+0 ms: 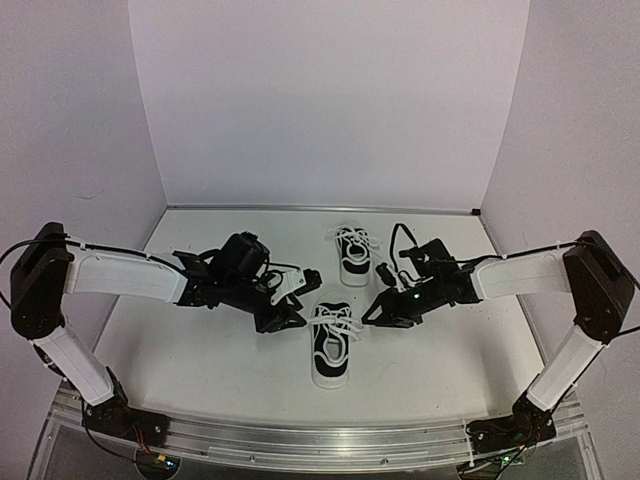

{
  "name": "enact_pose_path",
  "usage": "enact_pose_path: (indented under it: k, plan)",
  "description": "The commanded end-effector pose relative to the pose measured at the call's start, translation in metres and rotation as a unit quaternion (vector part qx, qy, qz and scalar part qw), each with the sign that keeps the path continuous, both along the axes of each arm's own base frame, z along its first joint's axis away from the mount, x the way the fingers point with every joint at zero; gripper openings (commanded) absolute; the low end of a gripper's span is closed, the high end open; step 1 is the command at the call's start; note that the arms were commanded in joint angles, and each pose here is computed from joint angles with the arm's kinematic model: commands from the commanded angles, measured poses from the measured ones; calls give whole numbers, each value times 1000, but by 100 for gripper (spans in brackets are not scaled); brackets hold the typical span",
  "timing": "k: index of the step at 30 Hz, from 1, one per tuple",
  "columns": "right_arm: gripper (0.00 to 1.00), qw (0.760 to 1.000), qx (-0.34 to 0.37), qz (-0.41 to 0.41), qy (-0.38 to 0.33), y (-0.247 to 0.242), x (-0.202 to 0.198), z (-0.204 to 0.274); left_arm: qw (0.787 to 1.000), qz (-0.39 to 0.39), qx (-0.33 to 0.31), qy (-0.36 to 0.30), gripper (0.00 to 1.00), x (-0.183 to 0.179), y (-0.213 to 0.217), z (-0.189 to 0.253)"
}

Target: Tie the shoes

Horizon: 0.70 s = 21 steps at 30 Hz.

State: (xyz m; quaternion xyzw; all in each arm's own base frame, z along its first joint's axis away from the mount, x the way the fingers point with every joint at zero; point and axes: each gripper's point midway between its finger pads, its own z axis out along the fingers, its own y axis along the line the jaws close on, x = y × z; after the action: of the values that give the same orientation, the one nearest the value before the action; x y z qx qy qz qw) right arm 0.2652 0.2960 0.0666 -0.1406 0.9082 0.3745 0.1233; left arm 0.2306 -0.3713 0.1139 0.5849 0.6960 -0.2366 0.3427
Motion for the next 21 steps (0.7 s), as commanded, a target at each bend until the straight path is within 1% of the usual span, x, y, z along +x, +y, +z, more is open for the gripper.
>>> enact_pose_path:
  k: [1,7,12,15,21]
  plan:
    - [41,1000,-1,3,-13,9,18,-4,998,-49,-21,-21,35,-5,-24,13]
    - [39,1000,3,15,0,17,22,-15,998,-59,9,-7,32,-10,-24,-6]
    - [39,1000,13,25,5,20,20,-17,998,-51,28,3,30,-13,-16,-21]
    - [39,999,16,29,6,22,19,-17,999,-43,27,9,30,-15,-11,-28]
    - [38,999,24,37,9,24,17,-16,998,-45,27,22,30,-14,-16,-38]
